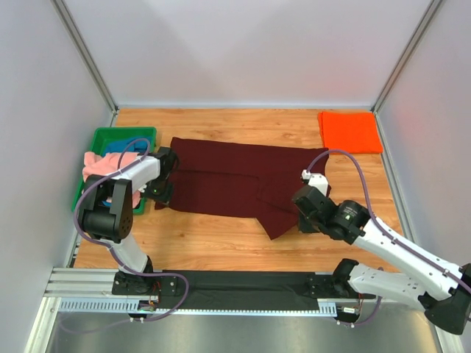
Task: Fold and stack the t-shirts
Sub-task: Fold the tshirt
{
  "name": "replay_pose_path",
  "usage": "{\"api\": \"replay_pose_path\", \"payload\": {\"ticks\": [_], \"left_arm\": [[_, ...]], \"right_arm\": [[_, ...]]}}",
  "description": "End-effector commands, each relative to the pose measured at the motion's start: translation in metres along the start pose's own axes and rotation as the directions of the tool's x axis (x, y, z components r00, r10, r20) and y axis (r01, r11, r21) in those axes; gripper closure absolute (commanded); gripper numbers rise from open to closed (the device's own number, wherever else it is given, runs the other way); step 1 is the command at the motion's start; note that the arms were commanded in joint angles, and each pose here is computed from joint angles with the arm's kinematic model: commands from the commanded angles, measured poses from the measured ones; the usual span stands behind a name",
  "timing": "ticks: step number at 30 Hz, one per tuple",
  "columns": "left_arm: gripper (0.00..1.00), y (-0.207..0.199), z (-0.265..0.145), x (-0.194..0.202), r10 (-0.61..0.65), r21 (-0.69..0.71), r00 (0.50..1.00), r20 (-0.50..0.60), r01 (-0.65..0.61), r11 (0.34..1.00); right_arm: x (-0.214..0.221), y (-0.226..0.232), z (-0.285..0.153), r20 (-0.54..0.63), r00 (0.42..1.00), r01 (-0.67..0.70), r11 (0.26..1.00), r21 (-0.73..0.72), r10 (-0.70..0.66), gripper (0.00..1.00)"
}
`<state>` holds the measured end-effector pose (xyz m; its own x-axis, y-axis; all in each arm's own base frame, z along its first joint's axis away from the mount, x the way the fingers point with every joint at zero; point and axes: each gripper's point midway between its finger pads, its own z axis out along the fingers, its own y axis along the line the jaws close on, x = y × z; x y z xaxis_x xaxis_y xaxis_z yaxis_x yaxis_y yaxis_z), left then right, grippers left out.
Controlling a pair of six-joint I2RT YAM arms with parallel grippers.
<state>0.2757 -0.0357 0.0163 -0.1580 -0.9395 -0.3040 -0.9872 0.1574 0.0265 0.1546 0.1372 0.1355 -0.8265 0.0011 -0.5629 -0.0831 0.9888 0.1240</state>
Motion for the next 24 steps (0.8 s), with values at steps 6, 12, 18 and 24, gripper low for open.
{"api": "replay_pose_path", "payload": {"ticks": [6, 12, 18, 24], "left_arm": [[1.00, -0.020, -0.034, -0.022, 0.088, -0.003, 0.990, 0.108, -0.088, 0.996], [1.00, -0.050, -0.044, -0.027, 0.138, 0.008, 0.982, 0.126, -0.140, 0.990], [1.00, -0.068, -0.043, -0.029, 0.149, -0.020, 0.980, 0.129, -0.148, 0.989], [1.00, -0.093, -0.047, -0.037, 0.186, -0.047, 0.969, 0.160, -0.181, 0.982]], "right_arm": [[-0.060, -0.021, -0.012, 0.122, 0.990, -0.081, 0.988, 0.133, 0.065, 1.00], [-0.101, -0.040, -0.007, 0.137, 0.988, -0.102, 0.969, 0.225, 0.073, 1.00], [-0.132, -0.045, 0.014, 0.124, 0.989, -0.104, 0.971, 0.215, 0.078, 1.00], [-0.147, -0.044, 0.037, 0.084, 0.994, -0.082, 0.975, 0.206, 0.066, 1.00]]}}
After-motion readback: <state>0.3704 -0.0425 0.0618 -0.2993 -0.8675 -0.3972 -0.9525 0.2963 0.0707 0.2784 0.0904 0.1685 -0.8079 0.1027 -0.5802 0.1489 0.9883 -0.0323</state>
